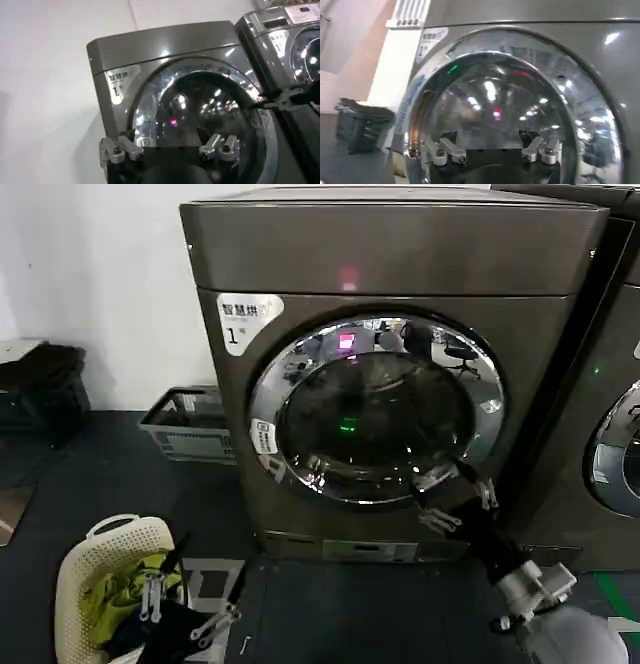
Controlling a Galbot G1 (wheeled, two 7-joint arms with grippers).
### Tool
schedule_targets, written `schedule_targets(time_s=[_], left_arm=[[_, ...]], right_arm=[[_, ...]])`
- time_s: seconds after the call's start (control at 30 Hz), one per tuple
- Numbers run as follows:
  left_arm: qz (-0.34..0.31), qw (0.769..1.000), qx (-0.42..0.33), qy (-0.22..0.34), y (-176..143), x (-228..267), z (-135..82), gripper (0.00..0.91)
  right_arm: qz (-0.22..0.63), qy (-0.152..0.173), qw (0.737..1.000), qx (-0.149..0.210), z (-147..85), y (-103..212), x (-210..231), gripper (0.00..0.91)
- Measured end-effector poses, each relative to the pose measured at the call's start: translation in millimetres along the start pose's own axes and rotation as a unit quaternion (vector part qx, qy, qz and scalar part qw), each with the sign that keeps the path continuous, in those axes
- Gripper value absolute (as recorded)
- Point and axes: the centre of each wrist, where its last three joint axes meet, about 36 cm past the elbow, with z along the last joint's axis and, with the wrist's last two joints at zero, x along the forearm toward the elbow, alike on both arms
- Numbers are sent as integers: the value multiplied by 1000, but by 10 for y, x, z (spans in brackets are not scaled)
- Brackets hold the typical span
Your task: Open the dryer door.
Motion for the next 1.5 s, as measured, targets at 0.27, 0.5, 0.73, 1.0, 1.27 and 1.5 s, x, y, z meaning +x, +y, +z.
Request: schedule_targets(time_s=[0.27, 0.5, 0.73, 1.0, 1.27, 1.5], left_arm=[[-1, 1000, -1, 1, -5, 2, 3, 907], [-2, 1000, -3, 2, -18, 12, 0, 907], [-3, 1000, -4, 1, -15, 16, -12, 907], [-4, 1000, -6, 0, -18, 11, -10, 907], [-3, 1000, -5, 1, -20, 12, 8, 907], [-3, 1000, -6, 1, -18, 12, 8, 907]], right_arm=[[-40, -11, 999, 3, 44, -55, -222, 907], [-64, -21, 998, 2, 48, -47, -443, 907], [-85, -27, 996, 3, 40, -26, -646, 907], [-104, -28, 994, -3, 13, 24, -828, 907], [-117, -28, 993, -10, 17, 65, -985, 907], [-122, -24, 992, -19, 45, 147, -1131, 907]])
